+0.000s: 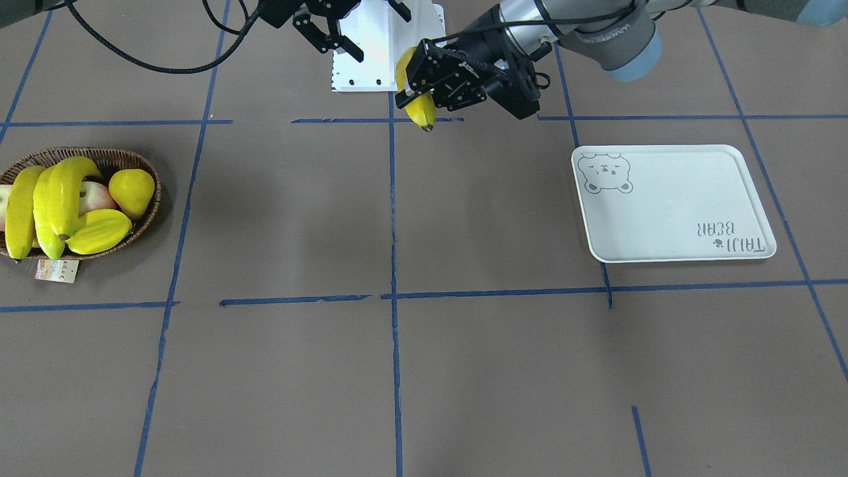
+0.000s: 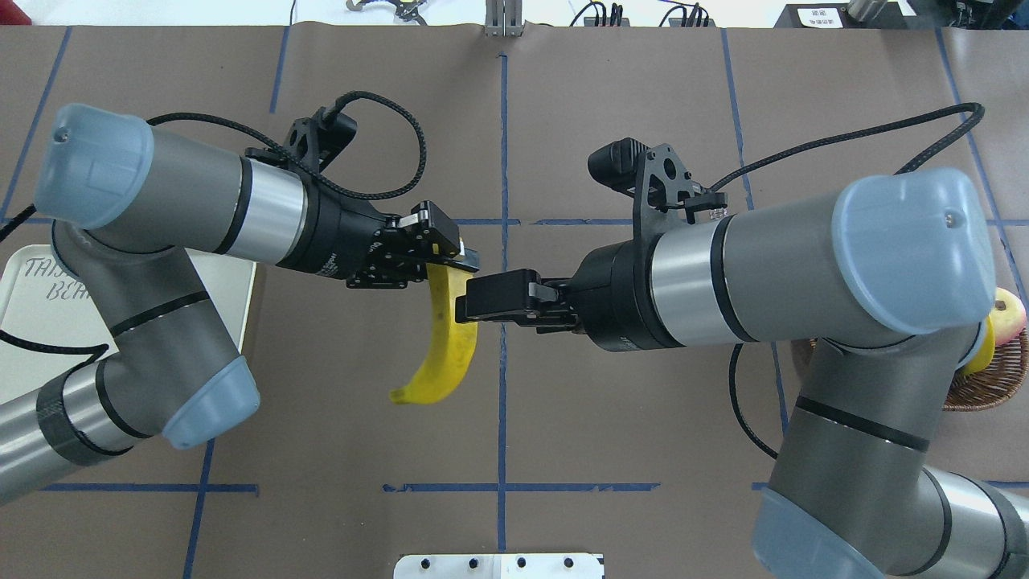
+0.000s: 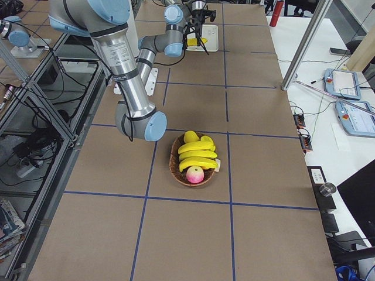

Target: Transfer all bananas from basket to plate

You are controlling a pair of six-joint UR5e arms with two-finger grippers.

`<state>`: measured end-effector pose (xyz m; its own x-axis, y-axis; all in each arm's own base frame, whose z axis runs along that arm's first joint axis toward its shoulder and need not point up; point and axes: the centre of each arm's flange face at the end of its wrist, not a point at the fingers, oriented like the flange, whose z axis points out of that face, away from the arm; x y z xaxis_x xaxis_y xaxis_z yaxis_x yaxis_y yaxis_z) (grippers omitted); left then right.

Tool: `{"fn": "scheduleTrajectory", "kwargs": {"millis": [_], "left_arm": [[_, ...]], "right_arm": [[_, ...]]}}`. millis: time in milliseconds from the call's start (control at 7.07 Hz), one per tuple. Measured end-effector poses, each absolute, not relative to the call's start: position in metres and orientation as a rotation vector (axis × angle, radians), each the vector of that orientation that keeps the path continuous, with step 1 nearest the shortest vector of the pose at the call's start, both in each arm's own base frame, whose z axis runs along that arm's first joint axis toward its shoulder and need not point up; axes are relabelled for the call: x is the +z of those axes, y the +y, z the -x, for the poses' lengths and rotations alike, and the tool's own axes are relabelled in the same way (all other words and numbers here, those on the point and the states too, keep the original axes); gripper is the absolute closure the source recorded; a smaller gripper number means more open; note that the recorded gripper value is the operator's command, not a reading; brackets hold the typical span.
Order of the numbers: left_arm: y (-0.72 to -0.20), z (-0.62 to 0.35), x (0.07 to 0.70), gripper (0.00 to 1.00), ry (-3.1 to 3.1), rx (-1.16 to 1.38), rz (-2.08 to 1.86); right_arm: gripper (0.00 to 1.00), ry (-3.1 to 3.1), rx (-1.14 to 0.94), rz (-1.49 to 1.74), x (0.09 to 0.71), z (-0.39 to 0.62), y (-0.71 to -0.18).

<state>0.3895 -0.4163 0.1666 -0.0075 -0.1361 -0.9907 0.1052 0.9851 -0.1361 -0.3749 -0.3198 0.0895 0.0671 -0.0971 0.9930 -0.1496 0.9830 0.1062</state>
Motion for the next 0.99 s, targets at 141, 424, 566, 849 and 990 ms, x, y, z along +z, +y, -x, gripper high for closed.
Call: {"fn": "scheduleTrajectory", "kwargs": {"millis": [141, 424, 566, 849, 990], "left_arm": [[-0.436, -0.373, 0.193, 1.00, 1.488, -0.264, 0.024], [-0.469, -0.327, 0.280, 1.00, 1.269, -0.335, -0.032], [-0.472, -0.295, 0.348, 1.00, 1.144, -0.307, -0.073], [-0.466, -0.233, 0.461, 1.00, 0.961, -0.282, -0.084], [-0.465, -0.220, 0.505, 1.00, 0.899, -0.303, -0.051]], "right_arm": [[0.00, -1.496, 0.061, -0.215, 0.093, 0.370, -0.324], [0.00, -1.468, 0.098, -0.235, 0.104, 0.364, -0.332], [0.00, -1.461, 0.107, -0.240, 0.107, 0.362, -0.334], [0.01, -1.457, 0.114, -0.245, 0.109, 0.362, -0.335], [0.01, -1.455, 0.117, -0.247, 0.110, 0.361, -0.336]]}}
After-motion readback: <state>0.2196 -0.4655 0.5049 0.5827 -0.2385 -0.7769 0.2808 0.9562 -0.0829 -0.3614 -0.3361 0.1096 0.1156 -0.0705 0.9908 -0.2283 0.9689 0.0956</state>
